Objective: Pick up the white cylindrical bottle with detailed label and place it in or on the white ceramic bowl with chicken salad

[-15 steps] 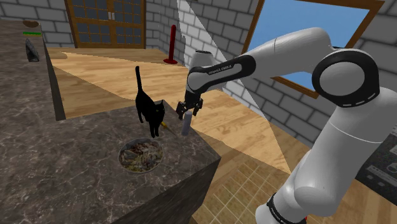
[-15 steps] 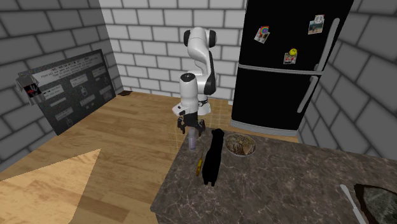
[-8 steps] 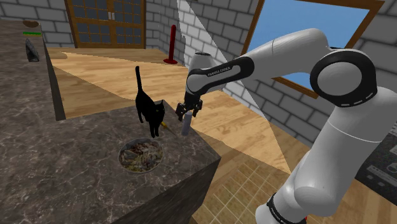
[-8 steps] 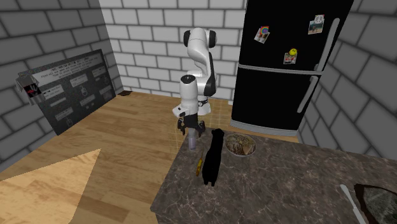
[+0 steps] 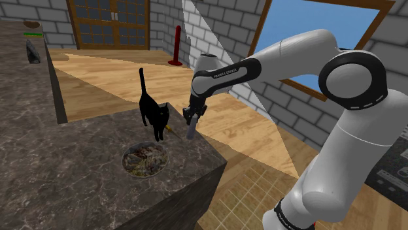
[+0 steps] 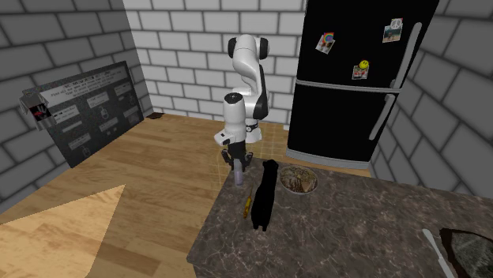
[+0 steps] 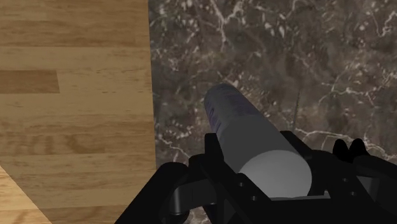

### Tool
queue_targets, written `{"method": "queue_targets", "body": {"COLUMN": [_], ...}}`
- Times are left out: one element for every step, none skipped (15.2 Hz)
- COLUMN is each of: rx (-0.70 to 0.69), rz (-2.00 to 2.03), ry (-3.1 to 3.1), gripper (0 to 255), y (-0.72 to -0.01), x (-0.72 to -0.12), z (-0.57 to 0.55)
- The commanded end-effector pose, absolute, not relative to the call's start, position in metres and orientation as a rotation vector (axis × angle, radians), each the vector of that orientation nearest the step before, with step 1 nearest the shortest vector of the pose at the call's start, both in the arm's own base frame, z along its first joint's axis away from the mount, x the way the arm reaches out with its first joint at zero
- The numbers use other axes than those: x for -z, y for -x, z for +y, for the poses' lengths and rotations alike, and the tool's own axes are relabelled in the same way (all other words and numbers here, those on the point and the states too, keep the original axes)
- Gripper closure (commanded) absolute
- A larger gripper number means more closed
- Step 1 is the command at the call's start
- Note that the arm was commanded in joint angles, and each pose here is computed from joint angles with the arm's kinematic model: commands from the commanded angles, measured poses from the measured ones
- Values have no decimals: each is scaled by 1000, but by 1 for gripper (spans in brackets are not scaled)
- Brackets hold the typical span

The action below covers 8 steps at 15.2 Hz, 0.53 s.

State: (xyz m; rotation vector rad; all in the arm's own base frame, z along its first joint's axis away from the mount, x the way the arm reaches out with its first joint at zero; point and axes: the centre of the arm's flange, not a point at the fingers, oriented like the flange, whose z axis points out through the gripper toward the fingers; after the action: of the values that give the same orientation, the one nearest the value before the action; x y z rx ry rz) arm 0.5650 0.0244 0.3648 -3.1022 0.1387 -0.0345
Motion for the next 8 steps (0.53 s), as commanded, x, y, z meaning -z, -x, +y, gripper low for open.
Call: {"method": "queue_targets", "body": {"rx": [33, 33, 33, 34, 34, 34, 34, 34], "rz": [138, 138, 138, 138, 138, 138, 138, 138], "ry": [3102, 3102, 3102, 3102, 3102, 3102, 3102, 3102], "gripper": [255, 255, 255, 255, 255, 255, 255, 255], "y": [-565, -565, -565, -565, -565, -565, -565, -565], "x": [-364, -364, -364, -364, -370, -375, -380, -386], "z": [25, 25, 25, 25, 25, 25, 25, 25]}}
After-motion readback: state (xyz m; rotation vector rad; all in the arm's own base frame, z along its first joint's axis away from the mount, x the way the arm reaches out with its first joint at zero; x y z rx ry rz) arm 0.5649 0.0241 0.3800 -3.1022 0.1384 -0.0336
